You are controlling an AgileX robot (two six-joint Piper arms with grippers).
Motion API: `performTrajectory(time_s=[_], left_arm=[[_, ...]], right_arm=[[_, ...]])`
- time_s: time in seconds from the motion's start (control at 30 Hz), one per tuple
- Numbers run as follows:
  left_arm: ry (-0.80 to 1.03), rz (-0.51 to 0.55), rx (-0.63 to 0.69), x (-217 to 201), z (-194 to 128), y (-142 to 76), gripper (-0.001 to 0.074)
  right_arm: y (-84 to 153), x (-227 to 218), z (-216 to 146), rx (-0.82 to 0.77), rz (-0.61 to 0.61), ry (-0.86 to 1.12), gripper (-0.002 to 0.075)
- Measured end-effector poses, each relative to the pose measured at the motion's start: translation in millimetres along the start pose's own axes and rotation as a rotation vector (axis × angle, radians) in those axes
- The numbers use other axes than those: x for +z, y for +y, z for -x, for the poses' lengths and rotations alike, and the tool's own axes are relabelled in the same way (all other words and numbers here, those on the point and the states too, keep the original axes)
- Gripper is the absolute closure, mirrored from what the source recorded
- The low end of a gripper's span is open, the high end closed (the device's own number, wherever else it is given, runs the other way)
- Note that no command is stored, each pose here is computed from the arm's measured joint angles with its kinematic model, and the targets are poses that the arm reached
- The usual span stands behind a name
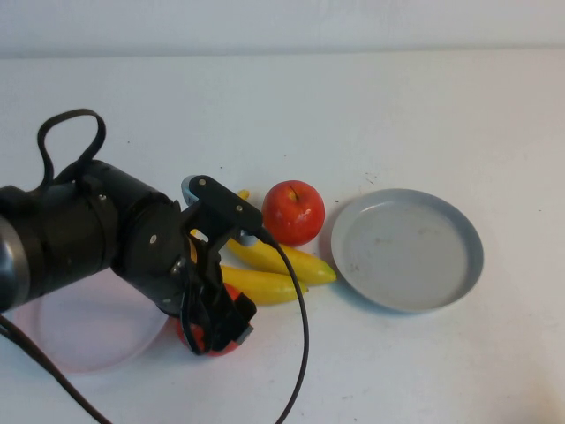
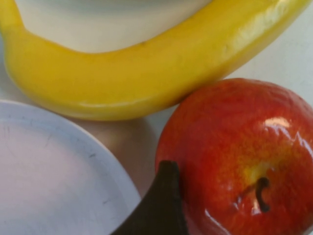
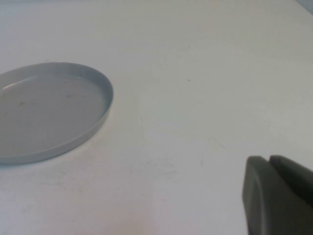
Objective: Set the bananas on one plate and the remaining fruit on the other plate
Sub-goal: Put one type of fruit in the left plate
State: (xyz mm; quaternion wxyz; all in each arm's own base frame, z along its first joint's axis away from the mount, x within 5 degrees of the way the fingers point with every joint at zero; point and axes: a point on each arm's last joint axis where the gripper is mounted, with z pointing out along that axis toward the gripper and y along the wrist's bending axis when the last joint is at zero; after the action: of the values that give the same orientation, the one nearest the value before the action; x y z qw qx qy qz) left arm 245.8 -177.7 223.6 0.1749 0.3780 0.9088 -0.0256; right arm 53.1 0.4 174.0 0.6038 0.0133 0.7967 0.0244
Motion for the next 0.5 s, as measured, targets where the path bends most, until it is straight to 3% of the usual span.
performTrajectory(time_s=[0.5], left_arm=[[-0.006,0.004,-0.008,9.6,4.5,0.7,0.0083]], right_arm=[[0.0,0.0,0.0,0.000,0.000,0.000,0.0743]])
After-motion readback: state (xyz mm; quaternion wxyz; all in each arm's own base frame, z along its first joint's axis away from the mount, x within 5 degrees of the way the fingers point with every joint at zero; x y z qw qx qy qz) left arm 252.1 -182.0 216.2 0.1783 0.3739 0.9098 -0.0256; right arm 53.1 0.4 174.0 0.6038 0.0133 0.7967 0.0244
